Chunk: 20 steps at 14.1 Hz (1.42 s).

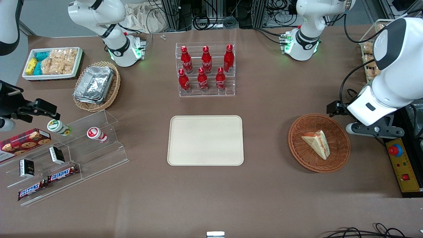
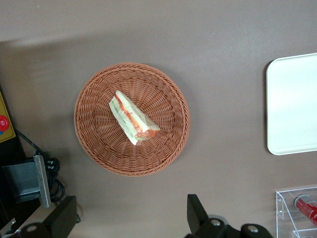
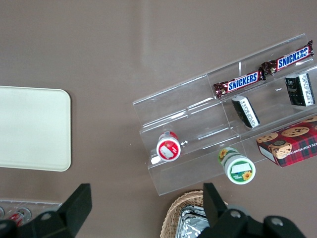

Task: Place sandwich from basket to tray
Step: 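Move the left gripper over the wrapped sandwich in the wicker basket, then lower the left gripper and close it on the wrapped sandwich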

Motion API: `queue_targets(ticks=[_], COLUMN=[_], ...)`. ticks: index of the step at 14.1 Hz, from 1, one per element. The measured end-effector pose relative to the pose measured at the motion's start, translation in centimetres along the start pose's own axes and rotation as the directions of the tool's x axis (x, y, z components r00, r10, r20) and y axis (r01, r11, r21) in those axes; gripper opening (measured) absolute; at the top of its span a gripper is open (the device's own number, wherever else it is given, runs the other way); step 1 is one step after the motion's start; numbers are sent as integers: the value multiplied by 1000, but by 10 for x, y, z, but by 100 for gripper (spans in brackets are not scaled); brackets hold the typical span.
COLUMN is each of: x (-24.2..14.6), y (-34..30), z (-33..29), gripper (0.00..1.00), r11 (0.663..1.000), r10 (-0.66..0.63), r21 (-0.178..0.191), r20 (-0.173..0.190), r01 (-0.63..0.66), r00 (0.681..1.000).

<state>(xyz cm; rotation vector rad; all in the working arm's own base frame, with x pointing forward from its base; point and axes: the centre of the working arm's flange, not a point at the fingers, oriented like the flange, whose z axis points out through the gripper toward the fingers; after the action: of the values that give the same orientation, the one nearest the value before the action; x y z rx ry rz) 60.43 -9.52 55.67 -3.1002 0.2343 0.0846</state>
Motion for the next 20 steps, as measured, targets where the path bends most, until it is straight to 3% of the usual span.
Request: queue_targets(ticks=[6, 8, 10, 15, 20], x=[1, 3, 7, 16, 20], y=[-3, -3, -5, -4, -18], z=[-4, 3, 17, 66, 129], gripper=[100, 100, 100, 100, 100], r11=[1000, 1000, 998, 977, 953], r10=[-5, -23, -62, -212, -304], r21=[0, 0, -2, -5, -32], r20=[-9, 3, 20, 18, -54], r01=[5, 23, 62, 212, 303], r00=[1000, 1000, 998, 977, 951])
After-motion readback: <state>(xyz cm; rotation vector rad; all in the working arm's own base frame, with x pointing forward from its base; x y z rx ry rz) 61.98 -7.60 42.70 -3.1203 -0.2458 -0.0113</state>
